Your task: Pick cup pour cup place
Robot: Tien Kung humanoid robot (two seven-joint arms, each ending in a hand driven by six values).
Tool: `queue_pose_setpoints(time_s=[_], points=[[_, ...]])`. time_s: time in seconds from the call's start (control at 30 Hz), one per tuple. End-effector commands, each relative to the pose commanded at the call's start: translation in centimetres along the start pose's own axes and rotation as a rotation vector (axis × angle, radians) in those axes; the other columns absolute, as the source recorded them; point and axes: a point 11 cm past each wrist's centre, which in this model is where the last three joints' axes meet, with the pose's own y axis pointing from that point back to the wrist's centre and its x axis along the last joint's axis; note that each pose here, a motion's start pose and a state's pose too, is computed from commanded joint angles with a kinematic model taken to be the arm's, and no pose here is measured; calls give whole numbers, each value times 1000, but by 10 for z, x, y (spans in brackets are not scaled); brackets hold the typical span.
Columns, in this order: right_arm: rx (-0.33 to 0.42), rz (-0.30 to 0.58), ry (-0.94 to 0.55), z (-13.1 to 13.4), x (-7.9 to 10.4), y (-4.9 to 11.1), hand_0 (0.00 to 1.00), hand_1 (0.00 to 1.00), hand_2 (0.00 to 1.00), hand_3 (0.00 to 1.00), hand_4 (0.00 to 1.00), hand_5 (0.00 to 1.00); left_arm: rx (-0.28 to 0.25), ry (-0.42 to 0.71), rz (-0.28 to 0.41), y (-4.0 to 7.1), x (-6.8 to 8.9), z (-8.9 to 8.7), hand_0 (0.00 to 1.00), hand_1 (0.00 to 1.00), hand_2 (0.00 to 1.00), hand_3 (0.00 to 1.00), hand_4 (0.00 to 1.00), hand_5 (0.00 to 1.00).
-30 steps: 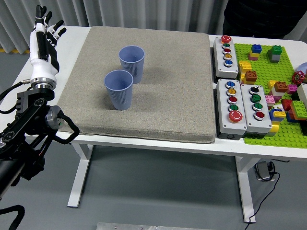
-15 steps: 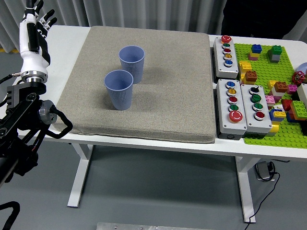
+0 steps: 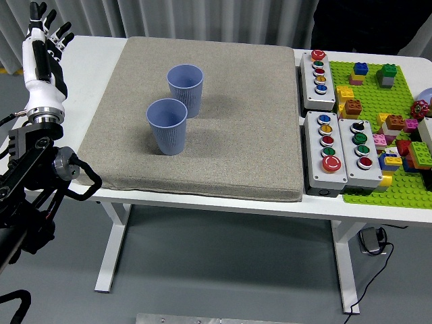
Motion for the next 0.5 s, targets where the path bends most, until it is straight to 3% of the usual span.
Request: queue_pose_setpoints(time_s=[0.23, 0.5], points=[[-6, -2, 5, 3, -1, 0, 701, 706, 669, 635, 51, 295, 8, 28, -1, 11, -8, -8, 748, 782, 920, 929, 893, 998], [-12, -4, 6, 7, -2, 0, 700, 706, 669, 636, 50, 294, 52, 31, 7, 19, -4, -24, 748, 779, 917, 929, 895, 998]])
